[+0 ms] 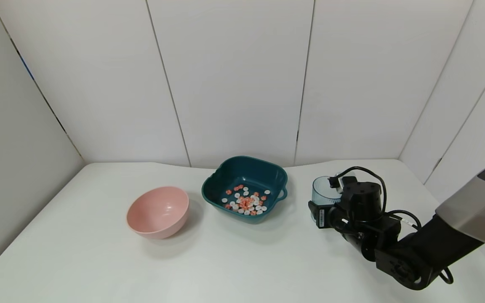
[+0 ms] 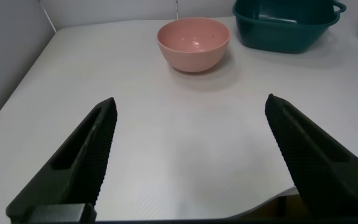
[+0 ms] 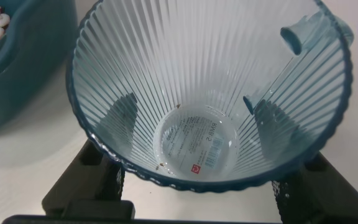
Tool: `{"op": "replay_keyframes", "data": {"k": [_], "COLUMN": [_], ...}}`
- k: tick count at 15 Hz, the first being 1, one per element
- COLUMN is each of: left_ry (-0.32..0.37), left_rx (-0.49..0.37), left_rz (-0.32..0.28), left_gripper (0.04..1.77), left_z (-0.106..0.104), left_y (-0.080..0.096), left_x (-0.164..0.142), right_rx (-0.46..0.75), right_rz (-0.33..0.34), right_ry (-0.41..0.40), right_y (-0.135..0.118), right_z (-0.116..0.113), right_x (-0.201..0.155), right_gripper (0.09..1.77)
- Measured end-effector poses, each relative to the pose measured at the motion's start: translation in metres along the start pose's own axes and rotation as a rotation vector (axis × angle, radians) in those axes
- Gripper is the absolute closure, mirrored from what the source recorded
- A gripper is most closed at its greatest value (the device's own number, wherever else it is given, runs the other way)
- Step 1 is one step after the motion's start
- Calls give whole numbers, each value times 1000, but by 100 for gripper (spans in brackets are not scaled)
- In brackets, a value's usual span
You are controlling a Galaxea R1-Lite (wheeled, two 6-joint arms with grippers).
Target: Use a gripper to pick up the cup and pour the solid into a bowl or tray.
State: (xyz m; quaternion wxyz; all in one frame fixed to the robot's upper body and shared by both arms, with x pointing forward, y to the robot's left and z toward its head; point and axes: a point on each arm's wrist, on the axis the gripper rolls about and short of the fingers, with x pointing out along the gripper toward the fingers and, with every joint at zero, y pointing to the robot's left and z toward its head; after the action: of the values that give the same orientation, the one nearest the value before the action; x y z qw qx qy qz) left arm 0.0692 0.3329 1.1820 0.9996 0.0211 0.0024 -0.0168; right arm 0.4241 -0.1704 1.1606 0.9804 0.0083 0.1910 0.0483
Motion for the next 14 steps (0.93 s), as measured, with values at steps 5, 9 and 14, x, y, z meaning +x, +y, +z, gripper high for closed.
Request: {"op": "replay_keyframes", "data": {"k": [5,9,14], "left_ry": [0,0,0], "left_rx": [0,0,0], "left_rz": [0,0,0], "left_gripper": [9,9,9], "left_z": [0,0,0], "left_y": [0,0,0], "left_x": [0,0,0], "right_rx": [5,4,0], "right_rz": [-1,0,-2], "right_ry": [-10,-6,1], "right_y": [-1,-1,-2], "right_z": [0,-1,-1], "right_x": [1,1,1], "right_gripper": [44,32,24]}}
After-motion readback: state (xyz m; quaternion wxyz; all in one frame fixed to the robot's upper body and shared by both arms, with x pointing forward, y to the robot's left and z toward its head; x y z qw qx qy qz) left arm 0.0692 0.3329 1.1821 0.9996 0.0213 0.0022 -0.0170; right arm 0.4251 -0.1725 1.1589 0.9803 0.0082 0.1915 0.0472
